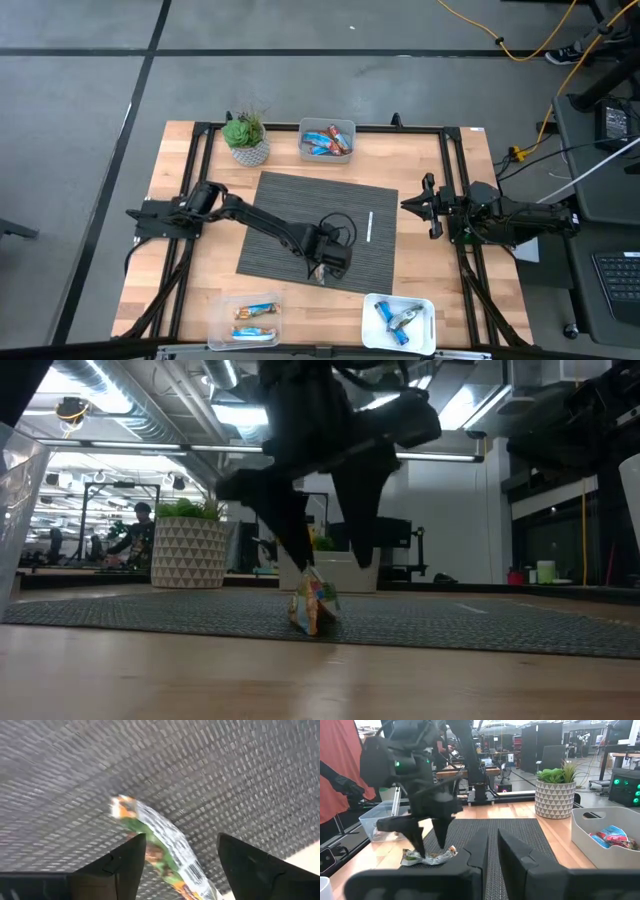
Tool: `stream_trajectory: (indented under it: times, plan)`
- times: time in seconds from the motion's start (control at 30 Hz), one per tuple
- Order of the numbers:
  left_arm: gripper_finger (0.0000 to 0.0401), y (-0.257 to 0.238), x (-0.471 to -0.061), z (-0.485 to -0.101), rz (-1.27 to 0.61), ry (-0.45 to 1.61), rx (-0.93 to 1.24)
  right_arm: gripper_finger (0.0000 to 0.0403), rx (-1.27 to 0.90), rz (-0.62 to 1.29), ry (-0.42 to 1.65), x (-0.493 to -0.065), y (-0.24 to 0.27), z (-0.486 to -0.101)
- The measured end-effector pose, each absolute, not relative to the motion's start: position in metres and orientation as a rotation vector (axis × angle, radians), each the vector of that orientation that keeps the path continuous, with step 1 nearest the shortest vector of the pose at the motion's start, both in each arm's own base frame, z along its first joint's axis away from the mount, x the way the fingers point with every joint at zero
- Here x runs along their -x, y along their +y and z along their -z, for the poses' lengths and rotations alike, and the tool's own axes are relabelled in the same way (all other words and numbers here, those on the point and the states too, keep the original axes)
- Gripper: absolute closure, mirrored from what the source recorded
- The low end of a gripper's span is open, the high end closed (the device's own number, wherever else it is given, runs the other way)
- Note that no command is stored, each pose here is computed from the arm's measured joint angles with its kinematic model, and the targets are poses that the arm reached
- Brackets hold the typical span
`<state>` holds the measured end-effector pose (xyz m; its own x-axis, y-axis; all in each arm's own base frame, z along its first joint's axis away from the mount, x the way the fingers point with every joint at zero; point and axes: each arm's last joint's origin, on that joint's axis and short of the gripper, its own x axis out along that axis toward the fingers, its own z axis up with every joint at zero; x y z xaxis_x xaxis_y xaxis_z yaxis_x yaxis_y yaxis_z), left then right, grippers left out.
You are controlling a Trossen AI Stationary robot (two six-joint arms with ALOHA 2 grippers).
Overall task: Pick and place Granola Bars by type
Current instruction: Put the yellow granola bar into the transparent bin
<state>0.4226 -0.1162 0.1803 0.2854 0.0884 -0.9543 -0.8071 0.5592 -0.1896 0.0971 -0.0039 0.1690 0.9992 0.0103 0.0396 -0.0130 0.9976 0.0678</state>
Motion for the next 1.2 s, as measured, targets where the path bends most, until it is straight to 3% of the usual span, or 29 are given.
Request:
stream_trajectory:
  times: [0.4,0.83,1.2]
  plan:
    - [0.0169,-0.111,-0.411,-0.18,-0.783,1.202,0.688,0.0357,-0.068,-0.012,-0.039,-0.097,-0.004,-0.169]
    - [0.0169,-0.1,-0.423,-0.174,-0.751,1.123,0.702,0.0357,-0.068,-0.012,-0.04,-0.097,-0.004,-0.169]
    - [0.0169,-0.095,-0.426,-0.16,-0.754,1.176,0.704,0.0357,-0.068,-0.012,-0.039,-0.097,-0.004,-0.169]
